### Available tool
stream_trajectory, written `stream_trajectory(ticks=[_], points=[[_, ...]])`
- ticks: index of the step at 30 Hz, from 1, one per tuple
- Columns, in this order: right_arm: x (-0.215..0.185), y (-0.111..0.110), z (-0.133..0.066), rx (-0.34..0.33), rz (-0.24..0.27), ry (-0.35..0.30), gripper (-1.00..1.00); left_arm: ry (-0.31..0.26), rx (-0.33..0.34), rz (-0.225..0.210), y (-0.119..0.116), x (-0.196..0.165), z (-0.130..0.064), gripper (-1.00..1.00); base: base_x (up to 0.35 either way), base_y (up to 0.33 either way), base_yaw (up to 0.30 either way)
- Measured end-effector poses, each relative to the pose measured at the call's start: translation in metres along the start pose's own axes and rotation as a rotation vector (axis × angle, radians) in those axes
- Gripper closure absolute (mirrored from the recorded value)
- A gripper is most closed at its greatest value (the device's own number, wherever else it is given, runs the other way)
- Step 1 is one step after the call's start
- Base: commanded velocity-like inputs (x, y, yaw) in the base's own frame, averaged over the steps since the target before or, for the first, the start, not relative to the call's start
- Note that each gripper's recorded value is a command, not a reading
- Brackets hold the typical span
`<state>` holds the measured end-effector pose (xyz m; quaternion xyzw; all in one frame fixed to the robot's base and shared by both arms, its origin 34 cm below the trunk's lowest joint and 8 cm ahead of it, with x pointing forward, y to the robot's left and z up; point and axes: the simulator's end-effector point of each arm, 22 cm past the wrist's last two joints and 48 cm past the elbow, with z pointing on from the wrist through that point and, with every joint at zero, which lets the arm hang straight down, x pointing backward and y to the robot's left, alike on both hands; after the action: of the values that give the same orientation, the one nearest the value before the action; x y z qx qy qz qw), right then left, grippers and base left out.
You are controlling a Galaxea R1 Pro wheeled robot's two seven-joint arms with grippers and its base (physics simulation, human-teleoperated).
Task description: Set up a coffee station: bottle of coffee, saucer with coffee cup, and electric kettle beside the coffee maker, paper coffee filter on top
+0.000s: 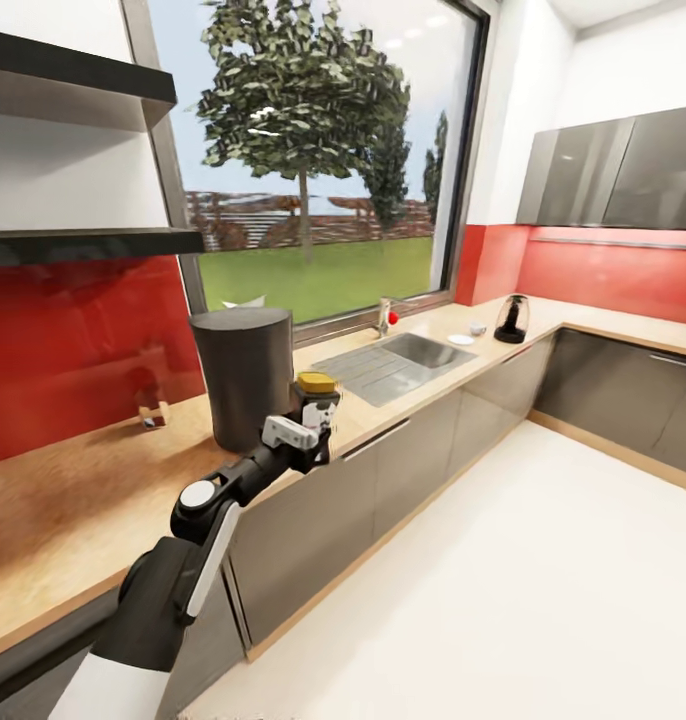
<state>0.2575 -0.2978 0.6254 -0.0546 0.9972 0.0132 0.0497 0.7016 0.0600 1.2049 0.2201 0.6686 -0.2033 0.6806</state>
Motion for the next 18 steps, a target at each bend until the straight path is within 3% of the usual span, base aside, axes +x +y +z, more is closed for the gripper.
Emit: stream_trajectory(ticks=[4, 11, 18], points=[[-0.001, 0.001, 0.0, -0.002, 0.0, -0.001, -1.0, 0.006, 0.022, -0.007, -0.006, 0.005, -0.004, 1.0, 0.0, 0.0, 0.277], [0.0, 0.002, 0.0, -0.002, 0.0, 0.0, -1.0, 0.017, 0.159, -0.015, -0.037, 0.01, -0.009, 1.0, 0.0, 0.0, 0.277], [0.0, 0.001, 0.0, -0.001, 0.0, 0.0, -1.0, 0.012, 0.134, -0.033, -0.019, 0.01, -0.014, 1.0, 0.0, 0.0, 0.277]])
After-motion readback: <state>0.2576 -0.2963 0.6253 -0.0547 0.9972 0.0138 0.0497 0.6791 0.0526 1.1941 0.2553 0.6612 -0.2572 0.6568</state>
